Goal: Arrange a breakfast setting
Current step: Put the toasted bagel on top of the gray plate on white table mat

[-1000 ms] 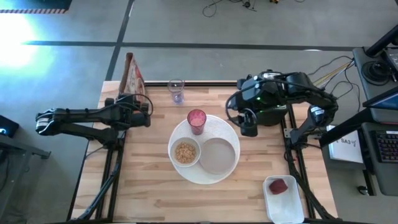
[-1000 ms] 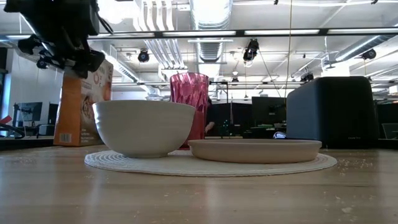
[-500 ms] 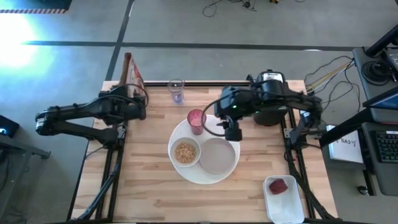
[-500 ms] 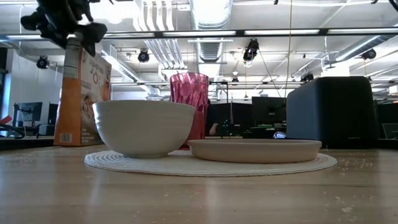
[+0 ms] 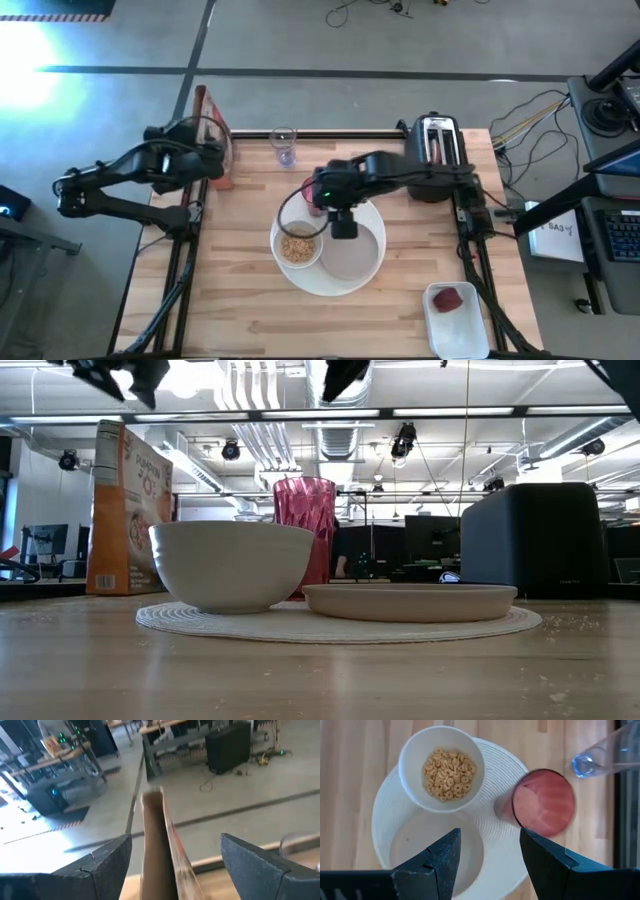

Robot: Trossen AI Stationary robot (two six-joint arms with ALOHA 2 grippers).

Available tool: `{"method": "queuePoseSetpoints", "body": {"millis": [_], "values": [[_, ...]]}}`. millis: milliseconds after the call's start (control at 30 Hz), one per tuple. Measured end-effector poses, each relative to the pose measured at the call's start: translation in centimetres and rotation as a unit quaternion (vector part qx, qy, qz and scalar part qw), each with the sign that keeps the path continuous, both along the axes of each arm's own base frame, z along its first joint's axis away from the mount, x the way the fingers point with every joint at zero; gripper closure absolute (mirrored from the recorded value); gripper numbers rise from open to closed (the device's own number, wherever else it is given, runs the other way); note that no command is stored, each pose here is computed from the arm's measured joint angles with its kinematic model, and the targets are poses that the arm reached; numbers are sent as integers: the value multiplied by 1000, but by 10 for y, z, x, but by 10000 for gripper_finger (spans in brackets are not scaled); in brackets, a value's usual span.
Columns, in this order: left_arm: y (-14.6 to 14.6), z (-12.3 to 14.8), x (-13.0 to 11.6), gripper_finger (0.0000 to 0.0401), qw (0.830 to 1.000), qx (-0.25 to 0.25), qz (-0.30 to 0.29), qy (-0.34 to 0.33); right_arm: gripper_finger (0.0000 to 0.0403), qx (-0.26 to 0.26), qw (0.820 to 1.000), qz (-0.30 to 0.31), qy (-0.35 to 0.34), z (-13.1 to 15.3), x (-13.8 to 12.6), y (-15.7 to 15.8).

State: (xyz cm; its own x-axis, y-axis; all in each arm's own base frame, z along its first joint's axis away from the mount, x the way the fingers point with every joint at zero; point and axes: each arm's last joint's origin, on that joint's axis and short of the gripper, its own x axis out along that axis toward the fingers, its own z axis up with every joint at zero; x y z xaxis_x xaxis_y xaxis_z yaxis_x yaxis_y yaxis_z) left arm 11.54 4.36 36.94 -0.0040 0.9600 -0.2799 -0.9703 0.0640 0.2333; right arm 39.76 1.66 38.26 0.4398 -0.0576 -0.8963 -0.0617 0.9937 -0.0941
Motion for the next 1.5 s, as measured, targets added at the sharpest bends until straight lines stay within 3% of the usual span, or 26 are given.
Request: {"method": "queuePoseSetpoints", "body": {"millis": [167, 267, 367, 467, 567, 667, 800, 933, 1067, 1233, 1500], "values": [[-1, 28, -6, 118, 1000, 15, -12, 1, 209, -39, 999, -7, 12, -26, 23, 4], [-2, 33, -10, 118, 1000, 9, -22, 1, 209, -89, 994, -61, 6, -19, 15, 6], [-2, 32, -11, 118, 1000, -4, -30, 0, 209, -104, 984, -145, -15, -3, 0, 7], [-2, 29, -9, 118, 999, -6, -31, 4, 209, -61, 971, -227, -46, 8, -10, 8], [-1, 26, -6, 118, 999, -6, -32, 12, 209, 32, 949, -307, -65, 14, -15, 10], [-1, 24, -2, 118, 999, -8, -34, 22, 209, 133, 906, -394, -72, 20, -19, 12], [0, 24, 1, 118, 998, -7, -41, 44, 209, 206, 847, -482, -93, 23, -18, 13], [0, 34, 4, 118, 997, -4, -56, 56, 209, 242, 816, -515, -107, 25, -15, 13], [0, 46, 8, 118, 995, 4, -70, 65, 209, 251, 817, -505, -122, 27, -12, 14], [0, 56, 11, 118, 993, -7, -93, 73, 209, 243, 835, -475, -133, 29, -10, 14], [-1, 52, 11, 118, 990, -26, -113, 79, 209, 231, 853, -447, -138, 30, -9, 14]]}}
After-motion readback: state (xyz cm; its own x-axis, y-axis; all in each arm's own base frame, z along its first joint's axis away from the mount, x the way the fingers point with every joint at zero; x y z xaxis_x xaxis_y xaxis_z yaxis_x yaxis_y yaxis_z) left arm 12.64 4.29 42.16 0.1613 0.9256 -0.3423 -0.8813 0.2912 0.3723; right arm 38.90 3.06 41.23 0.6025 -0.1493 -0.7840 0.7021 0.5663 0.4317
